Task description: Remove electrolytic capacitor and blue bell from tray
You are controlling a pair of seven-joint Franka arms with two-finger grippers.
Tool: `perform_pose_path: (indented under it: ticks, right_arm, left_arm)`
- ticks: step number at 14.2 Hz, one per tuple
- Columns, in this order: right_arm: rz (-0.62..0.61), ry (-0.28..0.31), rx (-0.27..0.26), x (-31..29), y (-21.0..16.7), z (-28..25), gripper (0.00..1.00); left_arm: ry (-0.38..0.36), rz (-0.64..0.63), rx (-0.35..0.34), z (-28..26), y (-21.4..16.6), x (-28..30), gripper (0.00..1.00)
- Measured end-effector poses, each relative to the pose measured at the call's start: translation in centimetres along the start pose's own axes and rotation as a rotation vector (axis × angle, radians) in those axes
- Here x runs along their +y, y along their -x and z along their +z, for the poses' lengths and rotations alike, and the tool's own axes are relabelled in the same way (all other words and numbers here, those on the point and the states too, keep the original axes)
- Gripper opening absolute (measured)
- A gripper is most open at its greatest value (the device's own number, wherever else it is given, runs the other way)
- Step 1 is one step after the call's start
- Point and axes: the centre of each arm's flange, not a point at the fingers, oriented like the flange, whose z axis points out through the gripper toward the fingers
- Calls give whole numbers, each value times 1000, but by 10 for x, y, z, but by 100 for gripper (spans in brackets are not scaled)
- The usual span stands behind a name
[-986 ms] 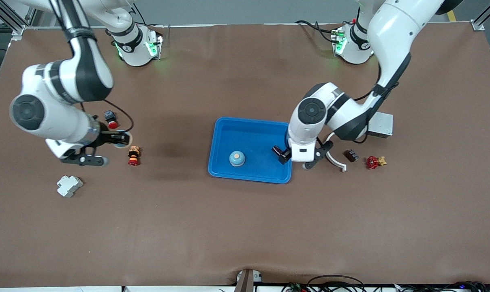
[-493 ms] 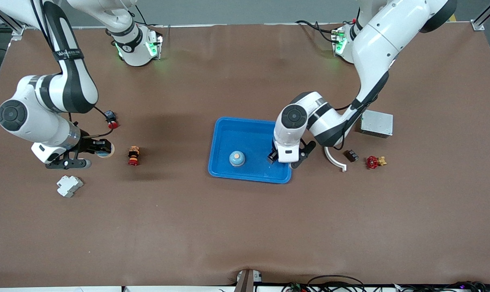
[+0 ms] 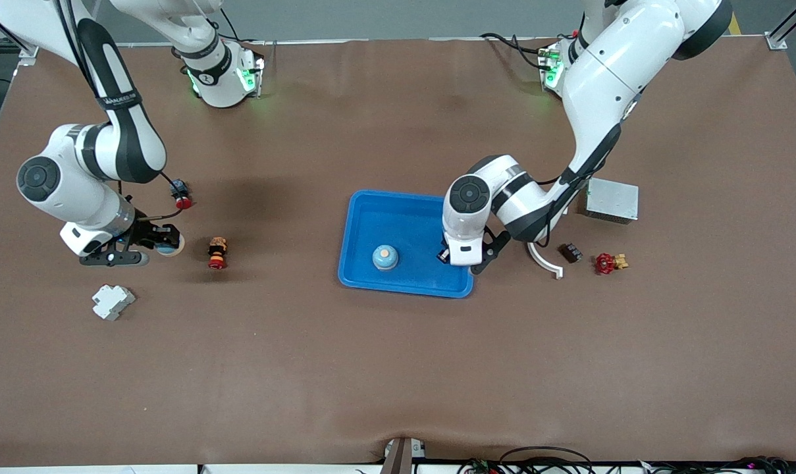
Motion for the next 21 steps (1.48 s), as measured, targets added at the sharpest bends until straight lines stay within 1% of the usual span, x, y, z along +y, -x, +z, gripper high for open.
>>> perform_pose_path:
  ticks: [1, 3, 5, 7, 8, 10, 12, 14, 17, 19, 21]
  right_arm:
    - [4, 0, -6, 2, 3, 7, 59]
    - [15, 1, -5, 8, 7, 20, 59]
    - [20, 4, -1, 11, 9, 31, 59]
    - [19, 6, 2, 11, 11, 42, 59]
    - [19, 7, 6, 11, 11, 48, 59]
    - [19, 10, 12, 11, 13, 59, 59]
    - [19, 11, 11, 11, 14, 68, 59]
    - [19, 12, 9, 11, 15, 72, 59]
    - [19, 11, 8, 10, 15, 73, 59]
    - [19, 12, 9, 11, 15, 75, 59]
    - [23, 12, 11, 12, 15, 77, 59]
  left_arm:
    - [2, 11, 8, -1, 0, 1, 31]
    - [-1, 35, 22, -8, -5, 3, 31]
    - [-15, 75, 49, -29, -19, 6, 31]
    - [-55, 134, 88, -63, -38, 7, 31]
    - [-66, 161, 95, -83, -46, 6, 31]
    - [-61, 208, 82, -126, -64, 2, 31]
    - [-56, 260, 65, -159, -98, -13, 31]
    - [-83, 319, 54, -177, -141, -34, 31]
    - [-165, 392, 11, -177, -202, -72, 31]
    - [-192, 414, -22, -172, -244, -99, 31]
    - [-207, 391, -48, -164, -279, -125, 31]
